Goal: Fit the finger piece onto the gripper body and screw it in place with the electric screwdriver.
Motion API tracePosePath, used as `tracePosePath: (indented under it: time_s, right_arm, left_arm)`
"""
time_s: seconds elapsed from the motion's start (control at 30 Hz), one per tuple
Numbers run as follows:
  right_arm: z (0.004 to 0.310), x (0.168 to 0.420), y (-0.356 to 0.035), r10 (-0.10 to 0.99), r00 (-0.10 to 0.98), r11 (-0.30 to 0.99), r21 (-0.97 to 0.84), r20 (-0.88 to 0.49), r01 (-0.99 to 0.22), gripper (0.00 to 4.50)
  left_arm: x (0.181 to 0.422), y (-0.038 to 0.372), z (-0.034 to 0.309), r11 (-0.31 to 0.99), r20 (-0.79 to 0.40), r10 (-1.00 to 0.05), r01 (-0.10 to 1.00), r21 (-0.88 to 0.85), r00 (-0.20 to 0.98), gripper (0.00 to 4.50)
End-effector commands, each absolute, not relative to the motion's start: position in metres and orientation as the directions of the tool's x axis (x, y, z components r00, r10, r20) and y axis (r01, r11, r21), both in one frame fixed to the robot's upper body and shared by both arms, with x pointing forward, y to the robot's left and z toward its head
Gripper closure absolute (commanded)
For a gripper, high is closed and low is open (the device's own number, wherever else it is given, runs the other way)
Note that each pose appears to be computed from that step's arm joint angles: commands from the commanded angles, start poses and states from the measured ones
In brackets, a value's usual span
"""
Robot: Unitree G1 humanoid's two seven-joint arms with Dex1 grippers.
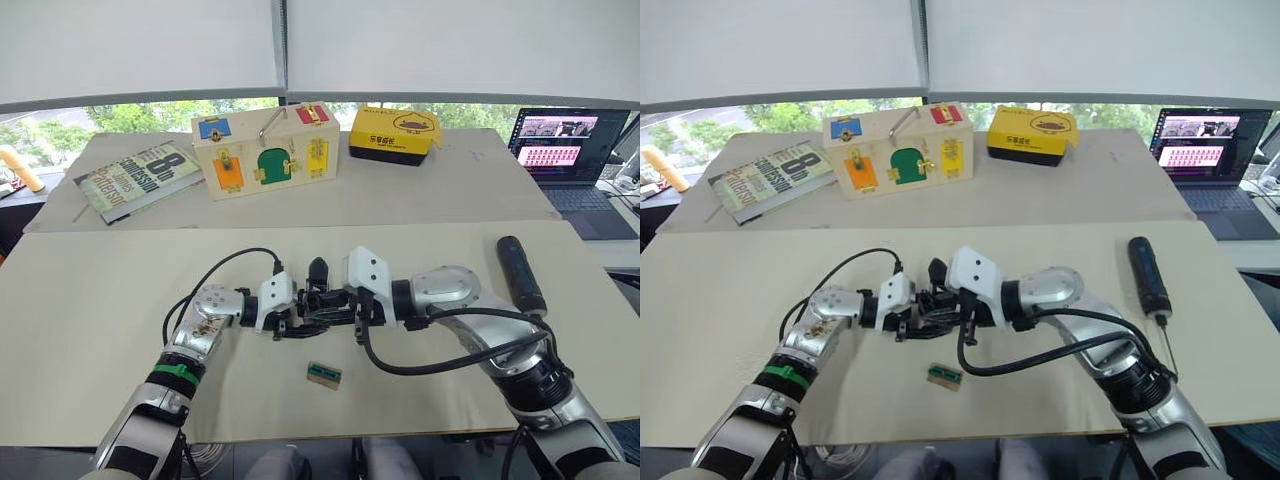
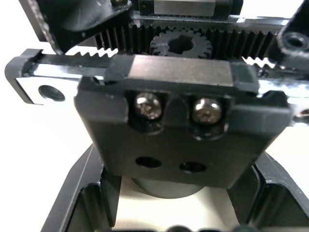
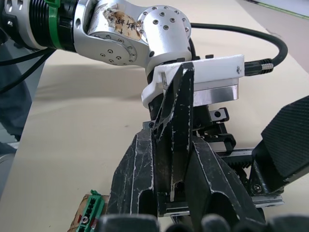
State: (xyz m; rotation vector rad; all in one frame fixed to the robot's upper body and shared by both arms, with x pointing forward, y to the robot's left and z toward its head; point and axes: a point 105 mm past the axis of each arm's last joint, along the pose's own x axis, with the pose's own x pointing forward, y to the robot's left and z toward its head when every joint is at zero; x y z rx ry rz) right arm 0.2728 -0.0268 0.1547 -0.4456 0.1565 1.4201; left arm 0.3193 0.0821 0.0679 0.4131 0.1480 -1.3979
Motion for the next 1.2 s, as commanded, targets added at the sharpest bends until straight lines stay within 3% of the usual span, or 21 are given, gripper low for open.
tracePosePath:
  time_s: [0.03,0.6,1.2]
  right_arm:
    - [0.136,0.279,-0.034,0.884,0.152,0.096,-0.145,-0.441,-0.985,4.09]
    - [0.135,0.290,-0.023,0.887,0.160,0.101,-0.156,-0.433,-0.983,4.09]
    - [0.113,0.298,-0.039,0.847,0.193,0.169,-0.094,-0.495,-0.981,4.09]
  left_arm:
    - [0.307,0.096,0.041,0.119,-0.430,-0.890,0.987,0.109,0.154,2.14]
    - [0.306,0.097,0.042,0.125,-0.431,-0.888,0.986,0.108,0.159,2.14]
    - [0.309,0.096,0.045,0.130,-0.419,-0.891,0.983,0.129,0.173,2.14]
